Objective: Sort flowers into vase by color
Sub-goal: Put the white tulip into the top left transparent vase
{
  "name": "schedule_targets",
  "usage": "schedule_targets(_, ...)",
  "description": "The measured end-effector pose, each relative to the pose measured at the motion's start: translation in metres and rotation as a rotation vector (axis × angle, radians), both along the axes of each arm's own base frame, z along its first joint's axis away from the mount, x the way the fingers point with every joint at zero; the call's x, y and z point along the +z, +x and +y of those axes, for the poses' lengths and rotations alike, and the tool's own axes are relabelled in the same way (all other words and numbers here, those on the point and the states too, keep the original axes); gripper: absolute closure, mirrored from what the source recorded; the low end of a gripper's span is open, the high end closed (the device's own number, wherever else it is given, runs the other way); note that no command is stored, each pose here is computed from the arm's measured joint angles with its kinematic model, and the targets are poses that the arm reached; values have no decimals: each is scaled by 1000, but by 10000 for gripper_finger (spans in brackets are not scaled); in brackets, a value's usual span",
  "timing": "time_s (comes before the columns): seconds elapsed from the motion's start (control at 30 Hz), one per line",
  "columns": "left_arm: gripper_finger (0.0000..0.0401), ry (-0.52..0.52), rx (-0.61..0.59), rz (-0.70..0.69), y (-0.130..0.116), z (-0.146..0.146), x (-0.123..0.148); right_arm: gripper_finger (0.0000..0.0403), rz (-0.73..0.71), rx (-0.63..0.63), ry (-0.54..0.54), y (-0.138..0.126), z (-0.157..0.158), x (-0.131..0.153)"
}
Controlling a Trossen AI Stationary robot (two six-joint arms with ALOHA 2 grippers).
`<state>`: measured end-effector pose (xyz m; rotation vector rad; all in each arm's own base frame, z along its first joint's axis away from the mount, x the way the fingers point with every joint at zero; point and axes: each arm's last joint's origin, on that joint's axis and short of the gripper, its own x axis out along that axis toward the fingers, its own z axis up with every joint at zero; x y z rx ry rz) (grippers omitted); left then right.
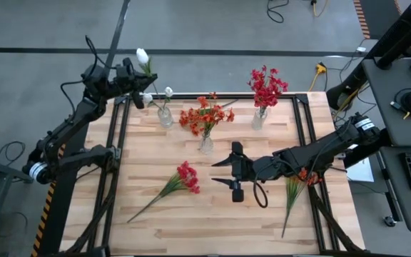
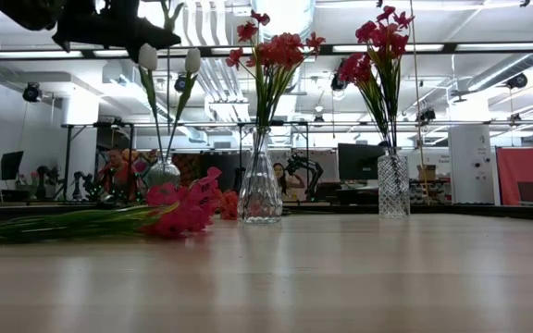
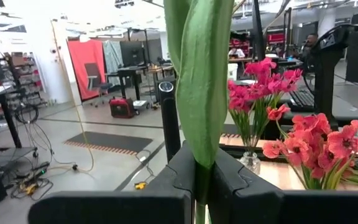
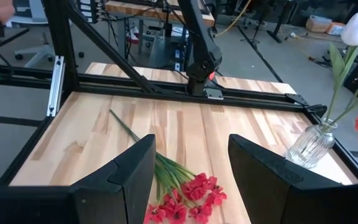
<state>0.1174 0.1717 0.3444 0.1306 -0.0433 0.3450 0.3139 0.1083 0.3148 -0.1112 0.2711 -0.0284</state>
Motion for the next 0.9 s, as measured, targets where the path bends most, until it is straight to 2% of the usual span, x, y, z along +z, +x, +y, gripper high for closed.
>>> schedule_targets(0.2, 401, -69, 23, 10, 0, 10, -9, 206, 0, -2, 7, 0, 0, 0)
schedule_targets(0.9, 401, -136, 52, 24, -4, 16, -24, 206, 2, -5, 14, 0, 0, -1)
